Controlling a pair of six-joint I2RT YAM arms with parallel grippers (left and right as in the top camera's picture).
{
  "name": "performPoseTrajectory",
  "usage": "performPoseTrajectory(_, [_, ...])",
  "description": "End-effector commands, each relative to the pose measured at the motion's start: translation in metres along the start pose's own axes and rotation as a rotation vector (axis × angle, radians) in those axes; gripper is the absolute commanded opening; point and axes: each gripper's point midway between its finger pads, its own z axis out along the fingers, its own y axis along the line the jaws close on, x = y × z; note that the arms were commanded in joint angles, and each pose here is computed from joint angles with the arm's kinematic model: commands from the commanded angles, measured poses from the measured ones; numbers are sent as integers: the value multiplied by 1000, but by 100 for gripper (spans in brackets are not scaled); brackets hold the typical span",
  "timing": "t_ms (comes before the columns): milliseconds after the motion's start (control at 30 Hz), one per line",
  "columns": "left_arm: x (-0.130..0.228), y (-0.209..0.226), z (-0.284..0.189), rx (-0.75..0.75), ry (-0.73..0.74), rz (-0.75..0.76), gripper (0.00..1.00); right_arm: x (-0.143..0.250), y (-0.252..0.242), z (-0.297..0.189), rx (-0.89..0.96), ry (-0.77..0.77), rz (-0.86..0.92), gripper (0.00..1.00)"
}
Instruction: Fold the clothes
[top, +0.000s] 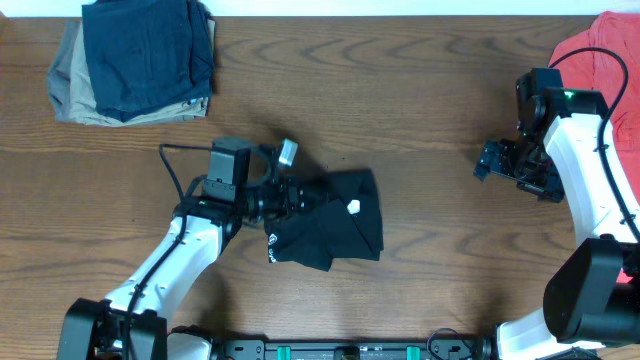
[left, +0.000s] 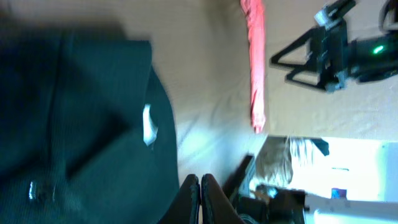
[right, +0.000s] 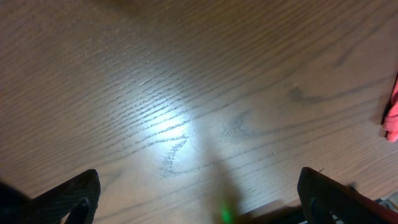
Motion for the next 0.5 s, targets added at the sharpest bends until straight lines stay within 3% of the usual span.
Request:
performPoseTrajectory(0, [24, 15, 2, -29, 77, -39, 6, -3, 1, -2, 7, -11, -12, 99])
performPoseTrajectory(233, [67, 68, 9, -138, 158, -186, 6, -3, 1, -2, 7, -11, -12, 99])
performPoseTrajectory(467, [77, 109, 21, -191, 145, -195, 6, -4, 1, -2, 6, -12, -12, 99])
